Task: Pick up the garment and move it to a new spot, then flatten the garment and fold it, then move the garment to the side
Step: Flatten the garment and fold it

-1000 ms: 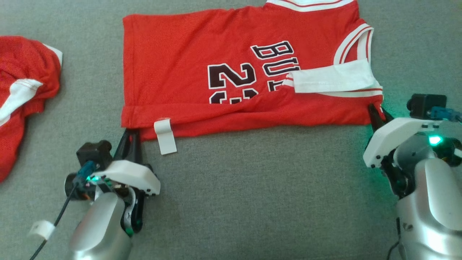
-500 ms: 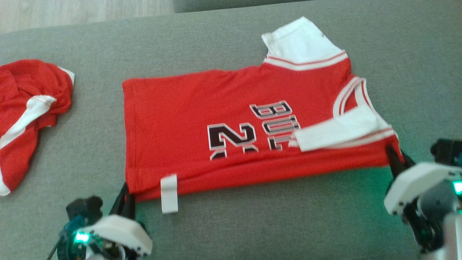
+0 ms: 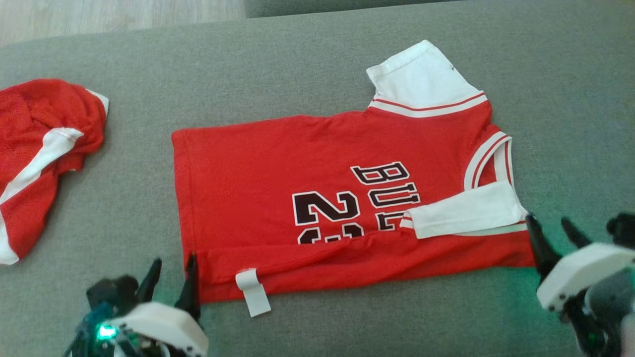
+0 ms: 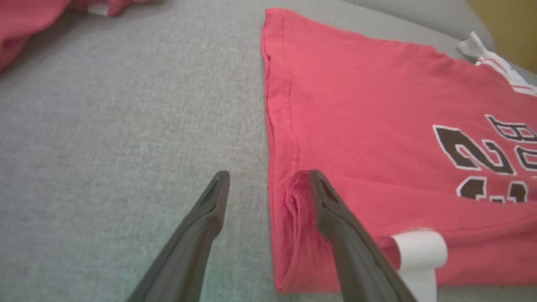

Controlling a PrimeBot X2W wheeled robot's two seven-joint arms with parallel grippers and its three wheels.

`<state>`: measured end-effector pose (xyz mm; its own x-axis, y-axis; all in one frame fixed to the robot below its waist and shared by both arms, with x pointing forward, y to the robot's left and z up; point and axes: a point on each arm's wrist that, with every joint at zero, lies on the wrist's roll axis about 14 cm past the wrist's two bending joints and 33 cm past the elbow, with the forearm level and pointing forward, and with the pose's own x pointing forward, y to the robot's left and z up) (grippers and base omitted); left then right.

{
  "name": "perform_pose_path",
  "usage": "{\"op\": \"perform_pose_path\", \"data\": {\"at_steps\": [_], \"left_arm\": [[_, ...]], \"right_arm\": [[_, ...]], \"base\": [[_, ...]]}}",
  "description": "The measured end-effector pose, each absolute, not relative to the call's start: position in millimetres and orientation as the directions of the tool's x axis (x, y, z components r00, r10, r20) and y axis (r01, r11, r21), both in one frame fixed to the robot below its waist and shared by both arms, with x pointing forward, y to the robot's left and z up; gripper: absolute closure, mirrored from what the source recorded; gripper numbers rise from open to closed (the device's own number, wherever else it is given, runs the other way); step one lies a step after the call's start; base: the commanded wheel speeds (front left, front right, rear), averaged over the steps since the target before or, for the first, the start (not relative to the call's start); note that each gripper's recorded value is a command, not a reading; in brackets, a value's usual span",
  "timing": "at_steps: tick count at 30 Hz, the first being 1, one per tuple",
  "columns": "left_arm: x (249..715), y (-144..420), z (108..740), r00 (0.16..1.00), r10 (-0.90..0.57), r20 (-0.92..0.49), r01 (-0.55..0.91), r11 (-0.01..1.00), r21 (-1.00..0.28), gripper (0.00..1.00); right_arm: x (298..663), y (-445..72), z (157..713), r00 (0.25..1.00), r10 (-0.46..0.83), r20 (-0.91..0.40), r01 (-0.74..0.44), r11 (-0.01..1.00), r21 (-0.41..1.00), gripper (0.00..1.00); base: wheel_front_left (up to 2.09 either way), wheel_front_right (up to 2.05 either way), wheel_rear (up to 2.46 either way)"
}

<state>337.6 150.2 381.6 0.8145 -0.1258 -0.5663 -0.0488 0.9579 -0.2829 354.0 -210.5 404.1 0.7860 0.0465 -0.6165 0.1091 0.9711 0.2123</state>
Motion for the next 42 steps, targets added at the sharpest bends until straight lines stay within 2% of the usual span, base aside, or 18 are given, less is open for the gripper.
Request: {"op": "perform_pose_path", "data": {"at_steps": [6,9,16,25,29,30,31,32,42], "left_arm": [[387,146,410,0.875,-0.135,-0.465,0.008,0.965,-0.264,0.00],[415,150,411,0.882,-0.118,-0.457,0.016,0.975,-0.220,0.00],[464,152,388,0.856,-0.095,-0.508,0.025,0.989,-0.144,0.00],[499,152,360,0.831,-0.087,-0.550,0.018,0.991,-0.130,0.00],[508,147,359,0.824,-0.111,-0.556,0.018,0.985,-0.170,0.00],[509,146,358,0.822,-0.117,-0.558,0.017,0.983,-0.182,0.27],[508,143,356,0.813,-0.130,-0.567,0.026,0.982,-0.188,0.73],[507,141,356,0.807,-0.145,-0.572,0.031,0.979,-0.204,1.00],[507,137,358,0.816,-0.161,-0.555,0.039,0.974,-0.224,1.00]], "right_arm": [[409,-201,449,0.870,0.058,-0.490,0.032,0.984,0.173,0.00],[439,-192,470,0.893,0.078,-0.443,-0.012,0.989,0.150,0.00],[494,-168,482,0.895,0.153,-0.420,-0.110,0.986,0.124,0.00],[509,-171,448,0.860,0.159,-0.485,-0.112,0.986,0.125,0.00],[507,-175,440,0.852,0.148,-0.502,-0.097,0.987,0.127,0.00],[507,-176,439,0.851,0.147,-0.503,-0.095,0.987,0.127,0.00],[508,-176,440,0.855,0.145,-0.498,-0.094,0.987,0.127,0.00],[508,-177,440,0.855,0.145,-0.497,-0.093,0.987,0.127,0.00],[519,-168,440,0.847,0.174,-0.501,-0.110,0.982,0.155,0.00]], "base": [[0.00,0.00,0.00],[0.00,0.00,0.00],[0.00,0.00,0.00],[0.00,0.00,0.00],[0.00,0.00,0.00],[0.00,0.00,0.00],[0.00,0.00,0.00],[0.00,0.00,0.00],[0.00,0.00,0.00]]}}
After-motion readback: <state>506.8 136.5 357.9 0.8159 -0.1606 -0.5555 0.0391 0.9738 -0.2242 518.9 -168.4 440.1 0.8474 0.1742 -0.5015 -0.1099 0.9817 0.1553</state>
